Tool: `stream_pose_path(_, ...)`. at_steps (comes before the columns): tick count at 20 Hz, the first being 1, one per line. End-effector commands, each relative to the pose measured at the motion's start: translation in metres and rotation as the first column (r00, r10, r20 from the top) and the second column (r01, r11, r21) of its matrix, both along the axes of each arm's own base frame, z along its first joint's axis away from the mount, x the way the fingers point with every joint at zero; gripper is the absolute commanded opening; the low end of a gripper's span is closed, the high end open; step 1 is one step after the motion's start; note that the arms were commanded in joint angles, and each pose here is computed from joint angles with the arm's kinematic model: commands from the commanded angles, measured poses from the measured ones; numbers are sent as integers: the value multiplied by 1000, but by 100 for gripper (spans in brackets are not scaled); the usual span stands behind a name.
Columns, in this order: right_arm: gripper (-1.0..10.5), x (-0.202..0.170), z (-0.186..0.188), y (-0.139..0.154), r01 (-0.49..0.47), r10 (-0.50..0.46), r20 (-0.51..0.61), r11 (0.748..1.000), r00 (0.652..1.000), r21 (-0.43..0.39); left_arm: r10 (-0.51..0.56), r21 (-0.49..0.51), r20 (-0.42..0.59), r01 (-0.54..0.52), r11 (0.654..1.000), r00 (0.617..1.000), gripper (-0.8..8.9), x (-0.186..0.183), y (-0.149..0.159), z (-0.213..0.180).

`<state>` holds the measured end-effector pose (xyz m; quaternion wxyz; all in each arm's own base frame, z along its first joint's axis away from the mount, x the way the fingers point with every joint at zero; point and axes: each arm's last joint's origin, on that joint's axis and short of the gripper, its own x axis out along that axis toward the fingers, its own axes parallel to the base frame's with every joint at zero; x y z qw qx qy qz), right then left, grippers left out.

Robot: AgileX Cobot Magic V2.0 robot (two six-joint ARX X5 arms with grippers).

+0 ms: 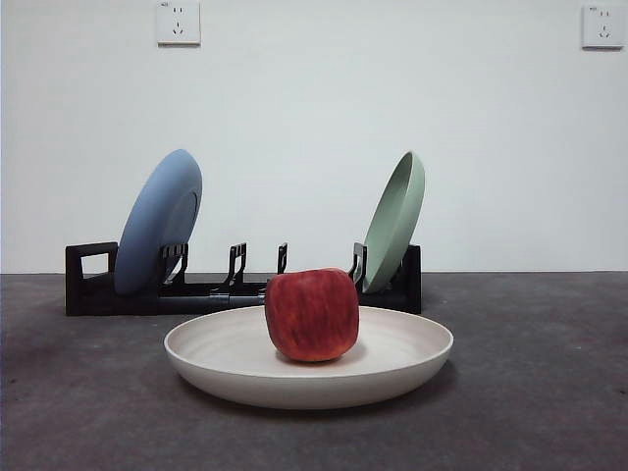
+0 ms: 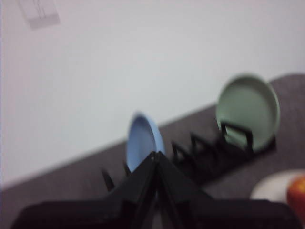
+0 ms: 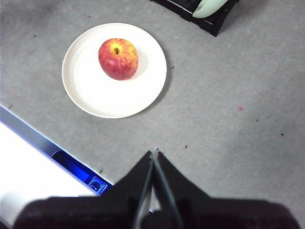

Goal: Take the yellow plate from the plate rack,put the plate on the table,take the apple from the table,put the apple in the plate

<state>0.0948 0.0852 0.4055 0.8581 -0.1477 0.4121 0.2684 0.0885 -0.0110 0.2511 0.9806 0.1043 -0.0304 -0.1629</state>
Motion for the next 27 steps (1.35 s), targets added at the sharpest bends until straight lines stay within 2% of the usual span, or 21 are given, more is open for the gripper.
stream_pose_path(1,2,-1,-2,-1,8,-8,-19,1000,1000,-16,44,-50,-50,-47,998,998,-4,2,1,-34)
stream_pose_path(6,2,-1,-2,-1,8,-8,-19,1000,1000,-16,121,-127,-144,-139,982,982,-4,6,4,-83)
stream_pose_path(10,2,-1,-2,-1,8,-8,-19,1000,1000,-16,117,-144,-238,-154,977,964,-4,7,4,-100)
stream_pose_path(27,2,-1,-2,-1,11,-11,-15,1000,1000,-18,117,-143,-245,-155,978,962,-4,8,4,-101)
